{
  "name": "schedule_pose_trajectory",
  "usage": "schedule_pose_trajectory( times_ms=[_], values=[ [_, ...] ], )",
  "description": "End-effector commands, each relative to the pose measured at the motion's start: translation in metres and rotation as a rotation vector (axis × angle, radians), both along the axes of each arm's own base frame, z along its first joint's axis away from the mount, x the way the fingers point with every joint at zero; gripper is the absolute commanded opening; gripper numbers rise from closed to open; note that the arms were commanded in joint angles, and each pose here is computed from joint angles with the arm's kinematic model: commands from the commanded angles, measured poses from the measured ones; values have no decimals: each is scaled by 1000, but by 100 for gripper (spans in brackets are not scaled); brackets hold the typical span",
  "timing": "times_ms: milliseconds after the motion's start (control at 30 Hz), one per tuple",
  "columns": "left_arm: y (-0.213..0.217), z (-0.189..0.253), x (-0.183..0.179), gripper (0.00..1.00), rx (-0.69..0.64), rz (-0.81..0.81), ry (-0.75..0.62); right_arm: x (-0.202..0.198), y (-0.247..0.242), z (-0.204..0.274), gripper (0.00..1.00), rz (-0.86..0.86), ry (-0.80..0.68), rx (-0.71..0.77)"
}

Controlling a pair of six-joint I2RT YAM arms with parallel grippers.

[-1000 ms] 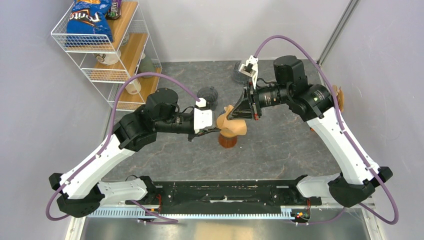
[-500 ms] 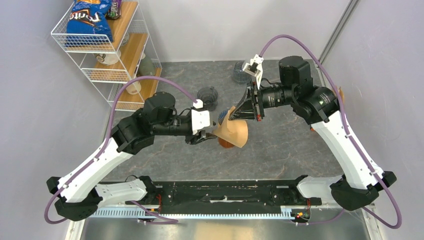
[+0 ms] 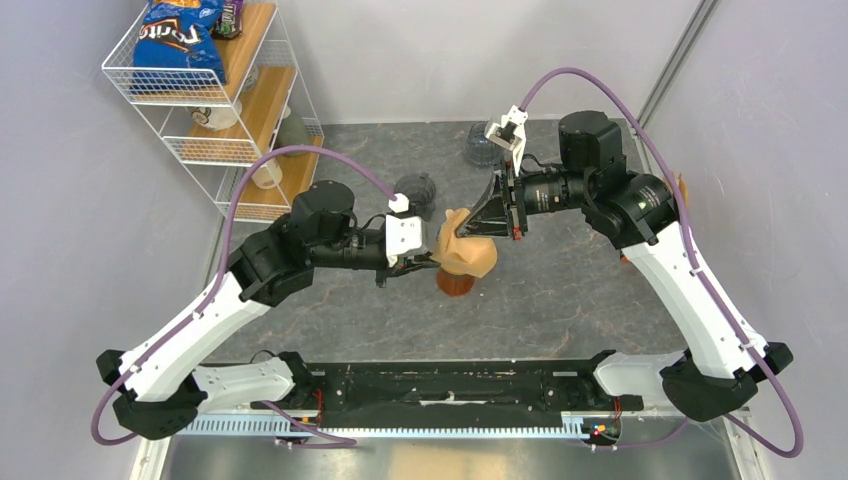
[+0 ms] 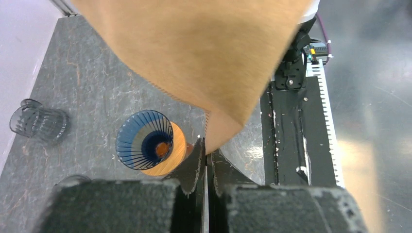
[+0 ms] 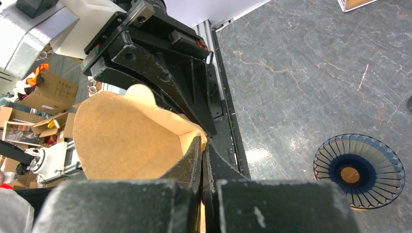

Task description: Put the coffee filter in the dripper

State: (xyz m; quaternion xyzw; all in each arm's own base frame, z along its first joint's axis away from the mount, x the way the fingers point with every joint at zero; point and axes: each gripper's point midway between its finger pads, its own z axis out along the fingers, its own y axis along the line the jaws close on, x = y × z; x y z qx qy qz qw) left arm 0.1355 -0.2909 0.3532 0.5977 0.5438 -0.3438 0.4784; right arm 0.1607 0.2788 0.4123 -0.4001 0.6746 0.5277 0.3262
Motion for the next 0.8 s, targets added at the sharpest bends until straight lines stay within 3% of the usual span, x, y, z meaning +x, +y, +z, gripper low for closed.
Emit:
schedule_pose_trajectory(
  times_ms=[0,33,67,133,167,367,567,667,767],
  values=[
    [2,17,-14,2,-57,-59,0,-1,-1,9,0,-12,-50,22],
    [2,18,-14,5,-59,-54,7,-1,-1,9,0,-12,-49,22],
    [1,19,-13,23,-63,-46,14,-1,-1,8,0,-12,-47,20],
    [1,25,-8,46,-88,-5,19,-2,-2,7,0,-17,-46,16],
    [0,28,-4,64,-105,25,21,-1,-2,6,0,-21,-45,14],
    [-8,43,-2,91,-177,34,46,0,-3,4,0,-34,-38,8],
    [-16,43,8,92,-210,57,42,1,-2,3,0,-38,-23,10],
    [-18,45,10,84,-215,65,52,0,-2,-1,0,-36,-14,5],
    [-17,46,8,70,-218,64,50,0,-3,-5,0,-40,-13,-4]
  ],
)
